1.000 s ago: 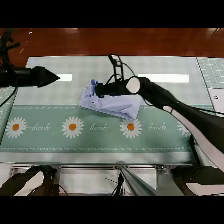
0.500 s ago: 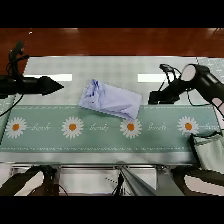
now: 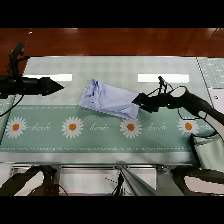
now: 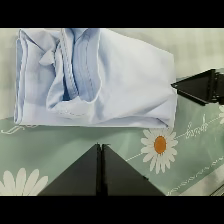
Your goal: Fold the shirts.
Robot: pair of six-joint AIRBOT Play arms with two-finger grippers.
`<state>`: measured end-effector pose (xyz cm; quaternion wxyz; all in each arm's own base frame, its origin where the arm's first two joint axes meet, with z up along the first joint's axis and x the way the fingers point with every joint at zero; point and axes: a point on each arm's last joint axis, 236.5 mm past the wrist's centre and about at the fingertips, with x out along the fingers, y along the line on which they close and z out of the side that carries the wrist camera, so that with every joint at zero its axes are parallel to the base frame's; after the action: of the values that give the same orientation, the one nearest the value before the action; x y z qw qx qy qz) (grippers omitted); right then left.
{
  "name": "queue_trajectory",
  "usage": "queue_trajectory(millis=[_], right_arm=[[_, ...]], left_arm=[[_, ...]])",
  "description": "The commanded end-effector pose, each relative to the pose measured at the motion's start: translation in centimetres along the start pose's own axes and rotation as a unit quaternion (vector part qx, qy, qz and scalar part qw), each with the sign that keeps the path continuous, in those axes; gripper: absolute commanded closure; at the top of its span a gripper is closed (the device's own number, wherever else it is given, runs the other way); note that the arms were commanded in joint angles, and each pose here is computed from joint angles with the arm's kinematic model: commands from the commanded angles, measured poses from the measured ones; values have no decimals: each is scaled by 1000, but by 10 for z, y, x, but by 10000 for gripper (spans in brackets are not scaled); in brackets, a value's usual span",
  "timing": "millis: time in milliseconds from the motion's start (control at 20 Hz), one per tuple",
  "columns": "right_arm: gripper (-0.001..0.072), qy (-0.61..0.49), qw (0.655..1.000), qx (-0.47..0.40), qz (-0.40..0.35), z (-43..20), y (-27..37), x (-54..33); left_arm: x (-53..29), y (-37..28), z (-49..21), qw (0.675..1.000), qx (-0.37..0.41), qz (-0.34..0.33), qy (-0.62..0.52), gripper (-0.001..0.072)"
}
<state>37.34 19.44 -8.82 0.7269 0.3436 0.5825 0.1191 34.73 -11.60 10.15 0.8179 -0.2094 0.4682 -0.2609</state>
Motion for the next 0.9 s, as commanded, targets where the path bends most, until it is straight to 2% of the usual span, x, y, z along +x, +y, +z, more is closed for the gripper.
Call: queue_trajectory(millis=[0,50,100,200,350,500,600,850], right_arm=[[371,-15,1000,15,13,-4,9,22],[607,-8,1000,-7,19,-5,13,18],[687,12,999,-37,30,-8,20,8],[687,34,994,-102,33,-4,28,-29],[687,4,987,-155,-31,24,22,-128],[688,-114,985,-112,-59,53,25,-247],[688,-178,977,-82,-82,49,12,-315],[688,-204,947,99,-226,-24,-89,-411]], left_arm=[[0,0,0,1000,0,0,0,690],[0,0,0,1000,0,0,-1,690],[0,1,1,1000,0,1,-3,690],[0,0,2,1000,-1,1,-4,690],[5,-8,4,1000,9,-3,-8,690],[13,-17,14,999,26,-1,-32,690],[19,-23,20,998,35,-1,-45,690],[31,-30,19,998,55,-5,-41,690]])
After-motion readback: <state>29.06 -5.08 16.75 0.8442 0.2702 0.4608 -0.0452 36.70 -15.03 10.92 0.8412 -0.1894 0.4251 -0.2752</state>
